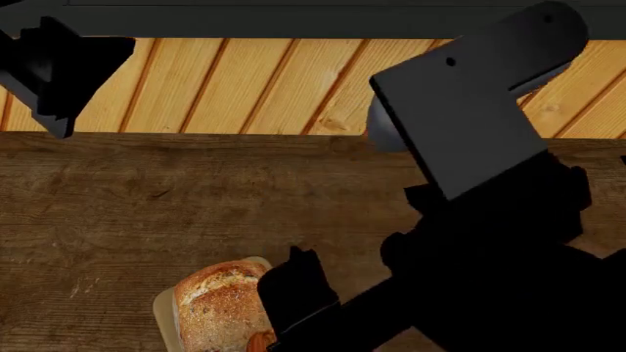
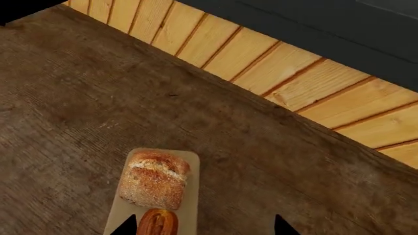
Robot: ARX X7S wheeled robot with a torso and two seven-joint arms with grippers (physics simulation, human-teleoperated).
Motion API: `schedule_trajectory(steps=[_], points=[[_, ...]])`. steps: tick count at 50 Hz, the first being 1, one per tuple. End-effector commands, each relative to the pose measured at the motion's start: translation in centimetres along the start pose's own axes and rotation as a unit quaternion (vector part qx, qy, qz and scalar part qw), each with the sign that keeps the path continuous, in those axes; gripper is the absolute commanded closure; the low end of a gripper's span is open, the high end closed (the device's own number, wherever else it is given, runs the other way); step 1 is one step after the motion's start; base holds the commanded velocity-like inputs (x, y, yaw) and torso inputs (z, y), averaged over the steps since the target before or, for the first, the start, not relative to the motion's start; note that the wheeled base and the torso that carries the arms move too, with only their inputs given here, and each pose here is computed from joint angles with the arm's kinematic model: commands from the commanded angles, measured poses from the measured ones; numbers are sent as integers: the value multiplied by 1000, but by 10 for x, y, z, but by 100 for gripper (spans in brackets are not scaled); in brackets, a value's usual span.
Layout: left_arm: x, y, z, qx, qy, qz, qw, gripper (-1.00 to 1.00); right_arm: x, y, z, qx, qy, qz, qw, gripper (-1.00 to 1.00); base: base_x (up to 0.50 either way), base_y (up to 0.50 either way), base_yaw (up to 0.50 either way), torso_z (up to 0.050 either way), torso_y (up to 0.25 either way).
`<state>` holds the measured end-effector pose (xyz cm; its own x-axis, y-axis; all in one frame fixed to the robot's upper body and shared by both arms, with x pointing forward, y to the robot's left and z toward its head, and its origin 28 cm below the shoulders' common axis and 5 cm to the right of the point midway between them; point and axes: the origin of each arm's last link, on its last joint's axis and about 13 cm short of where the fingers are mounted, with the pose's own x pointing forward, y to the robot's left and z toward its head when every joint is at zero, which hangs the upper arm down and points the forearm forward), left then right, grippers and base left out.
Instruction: Place all breads on the cutting board.
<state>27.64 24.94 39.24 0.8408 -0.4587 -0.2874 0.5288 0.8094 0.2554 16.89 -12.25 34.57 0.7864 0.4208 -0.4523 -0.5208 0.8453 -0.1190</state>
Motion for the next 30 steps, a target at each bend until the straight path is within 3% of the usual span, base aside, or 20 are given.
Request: schedule_trajectory(steps=[1, 4, 5, 11, 13, 16, 17, 18, 21, 27, 30], points=[[-19, -6, -12, -20, -45, 49, 998, -100, -17, -8, -1, 41, -79, -38, 995, -100, 0, 0, 0, 0, 0], [-26, -8, -18, -33, -65, 64, 995, -100, -20, -12, -4, 37, -92, -57, 993, -100, 0, 0, 0, 0, 0], [-27, -8, -20, -56, -77, 56, 994, -100, -22, -13, -3, 39, -102, -76, 991, -100, 0, 0, 0, 0, 0], [-35, -12, -29, -59, -86, 86, 991, -100, -25, -16, -8, 63, -141, -88, 984, -100, 0, 0, 0, 0, 0], [-40, -16, -32, -62, -92, 94, 989, -100, -27, -20, -12, 90, -176, -100, 975, -100, 0, 0, 0, 0, 0], [-44, -20, -37, -60, -97, 109, 987, -100, -31, -20, -14, 98, -202, -116, 967, -100, 0, 0, 0, 0, 0], [-62, -28, -61, -99, -116, 144, 978, -100, -44, -28, -24, 114, -267, -171, 941, -100, 0, 0, 0, 0, 0], [-72, -37, -66, -83, -128, 141, 978, -100, -46, -29, -24, 115, -272, -178, 939, -100, 0, 0, 0, 0, 0], [-76, -38, -71, -90, -134, 142, 977, -100, -45, -29, -27, 113, -274, -185, 937, -100, 0, 0, 0, 0, 0], [-68, -39, -84, -112, -140, 144, 973, -100, -31, -32, -32, 129, -286, -193, 930, -100, 0, 0, 0, 0, 0], [-68, -41, -90, -117, -146, 149, 971, -100, -33, -33, -32, 130, -305, -213, 919, -100, 0, 0, 0, 0, 0]])
